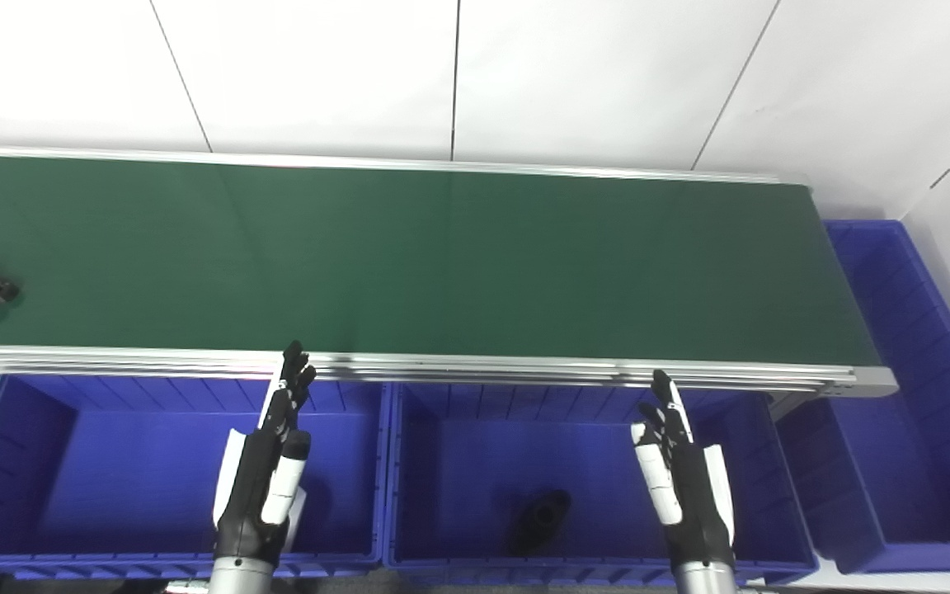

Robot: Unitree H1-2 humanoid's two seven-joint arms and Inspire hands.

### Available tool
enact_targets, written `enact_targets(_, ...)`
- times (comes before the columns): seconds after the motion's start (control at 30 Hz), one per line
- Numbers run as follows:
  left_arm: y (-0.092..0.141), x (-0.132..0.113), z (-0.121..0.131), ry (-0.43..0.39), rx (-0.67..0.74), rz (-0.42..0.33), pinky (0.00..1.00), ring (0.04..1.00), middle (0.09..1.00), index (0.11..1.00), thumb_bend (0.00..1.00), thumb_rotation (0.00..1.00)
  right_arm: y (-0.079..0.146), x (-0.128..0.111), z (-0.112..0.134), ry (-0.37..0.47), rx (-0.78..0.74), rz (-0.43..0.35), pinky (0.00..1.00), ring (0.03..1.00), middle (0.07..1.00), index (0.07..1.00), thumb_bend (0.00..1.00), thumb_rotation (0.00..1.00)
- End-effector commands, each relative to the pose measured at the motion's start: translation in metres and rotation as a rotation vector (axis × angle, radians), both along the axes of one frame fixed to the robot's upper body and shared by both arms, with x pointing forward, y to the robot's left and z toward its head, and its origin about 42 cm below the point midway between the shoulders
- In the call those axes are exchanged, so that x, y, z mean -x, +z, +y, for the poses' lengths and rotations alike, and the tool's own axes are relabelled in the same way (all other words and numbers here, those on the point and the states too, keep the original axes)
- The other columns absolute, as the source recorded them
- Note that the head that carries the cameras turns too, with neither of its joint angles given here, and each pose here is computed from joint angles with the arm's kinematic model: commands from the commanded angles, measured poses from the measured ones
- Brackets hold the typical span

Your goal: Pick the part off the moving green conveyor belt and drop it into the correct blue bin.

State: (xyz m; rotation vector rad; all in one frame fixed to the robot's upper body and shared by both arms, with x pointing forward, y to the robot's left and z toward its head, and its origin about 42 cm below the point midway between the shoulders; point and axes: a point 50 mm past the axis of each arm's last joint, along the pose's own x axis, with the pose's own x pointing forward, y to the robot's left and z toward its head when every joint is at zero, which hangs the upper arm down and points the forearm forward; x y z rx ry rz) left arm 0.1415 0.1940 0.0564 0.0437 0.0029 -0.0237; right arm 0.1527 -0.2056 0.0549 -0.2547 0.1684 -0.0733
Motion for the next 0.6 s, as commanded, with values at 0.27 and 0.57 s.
enact_targets(0.27, 0.0104, -0.0029, -0.0022, 0.023, 0.0, -0.06, 1.0, 1.0, 1.0, 1.0, 0.75, 1.0, 0.0161, -0.0022, 0.0016, 0.005, -0.041, -0.205, 0.9, 0.949, 1.0, 1.0, 0.88, 1.0)
enact_targets(0.57, 0.0094, -0.0023, -0.0037, 0.028, 0.001, -0.054, 1.0, 1.0, 1.0, 1.0, 0.76, 1.0, 0.0164, 0.0, 0.001, 0.022, -0.064, -0.245, 0.93, 0.961, 1.0, 1.0, 0.88, 1.0)
